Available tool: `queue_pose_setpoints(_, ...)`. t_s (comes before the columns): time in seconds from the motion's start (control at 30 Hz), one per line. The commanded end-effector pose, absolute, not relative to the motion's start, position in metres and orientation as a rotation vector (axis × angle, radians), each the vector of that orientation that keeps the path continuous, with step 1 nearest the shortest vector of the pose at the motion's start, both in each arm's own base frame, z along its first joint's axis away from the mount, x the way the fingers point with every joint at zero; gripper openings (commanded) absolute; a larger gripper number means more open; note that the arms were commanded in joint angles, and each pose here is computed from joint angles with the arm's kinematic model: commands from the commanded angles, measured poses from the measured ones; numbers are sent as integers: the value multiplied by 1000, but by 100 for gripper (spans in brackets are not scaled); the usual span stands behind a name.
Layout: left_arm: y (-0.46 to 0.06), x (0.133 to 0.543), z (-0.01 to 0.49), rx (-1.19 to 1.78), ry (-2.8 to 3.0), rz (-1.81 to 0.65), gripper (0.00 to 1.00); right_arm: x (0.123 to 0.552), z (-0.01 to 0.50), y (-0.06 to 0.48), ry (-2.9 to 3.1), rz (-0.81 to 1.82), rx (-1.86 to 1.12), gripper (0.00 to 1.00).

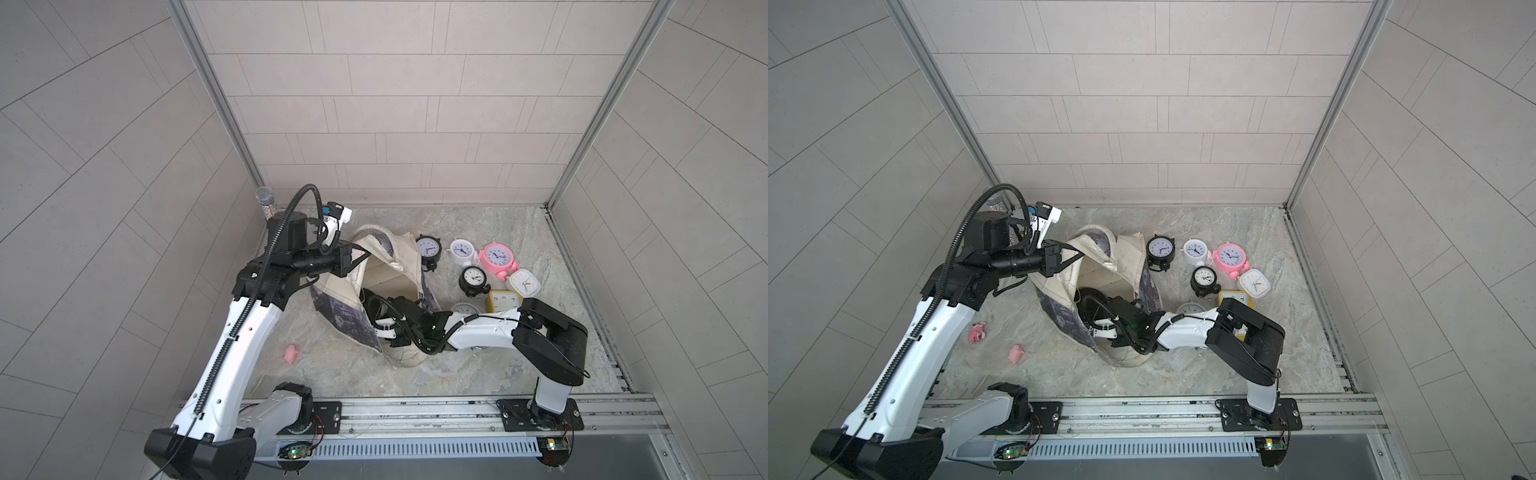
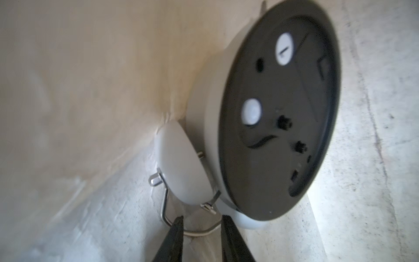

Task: Take the alarm clock out of the canvas bag
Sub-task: Pick up the alarm from the canvas bag.

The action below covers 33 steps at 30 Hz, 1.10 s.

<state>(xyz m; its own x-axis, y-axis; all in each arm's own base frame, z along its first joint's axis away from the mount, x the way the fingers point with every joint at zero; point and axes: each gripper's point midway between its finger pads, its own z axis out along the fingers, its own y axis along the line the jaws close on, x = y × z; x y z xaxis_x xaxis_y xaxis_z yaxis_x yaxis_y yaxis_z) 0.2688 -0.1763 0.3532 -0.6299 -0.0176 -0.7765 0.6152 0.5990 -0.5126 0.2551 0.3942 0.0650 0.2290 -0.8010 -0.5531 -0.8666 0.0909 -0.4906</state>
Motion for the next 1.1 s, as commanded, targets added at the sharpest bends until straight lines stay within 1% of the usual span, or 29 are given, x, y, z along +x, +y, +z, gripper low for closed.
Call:
queue_pose_setpoints(0.0, -184, 251, 398, 614, 1861, -1065, 0, 257, 84, 388, 1589, 154, -1643, 33)
queue_pose_setpoints(0.2, -186, 248, 399, 636, 1846, -1076, 0, 248, 78, 381, 1529, 158, -1699, 33)
queue_pose_setpoints(0.4, -188, 247, 400, 654, 1840, -1097, 0, 240, 59, 366, 1456, 66, -1856, 33)
queue_pose_setpoints(0.63, -189, 248, 399, 659, 1839, -1103, 0, 248, 36, 363, 1490, -27, -1917, 35)
queue_pose_setpoints(0.73, -190, 248, 400, 659, 1837, -1111, 0, 251, 28, 368, 1489, -70, -1911, 31)
queue_pose_setpoints(0.9, -191, 249, 401, 654, 1834, -1121, 0, 251, 22, 375, 1474, -37, -1899, 25)
queue_pose_setpoints(1.0, -191, 250, 402, 650, 1833, -1134, 0, 249, 13, 381, 1486, -9, -1925, 19)
queue_pose_setpoints(1.07, -191, 249, 403, 651, 1830, -1136, 0, 250, 8, 383, 1513, -6, -1951, 12)
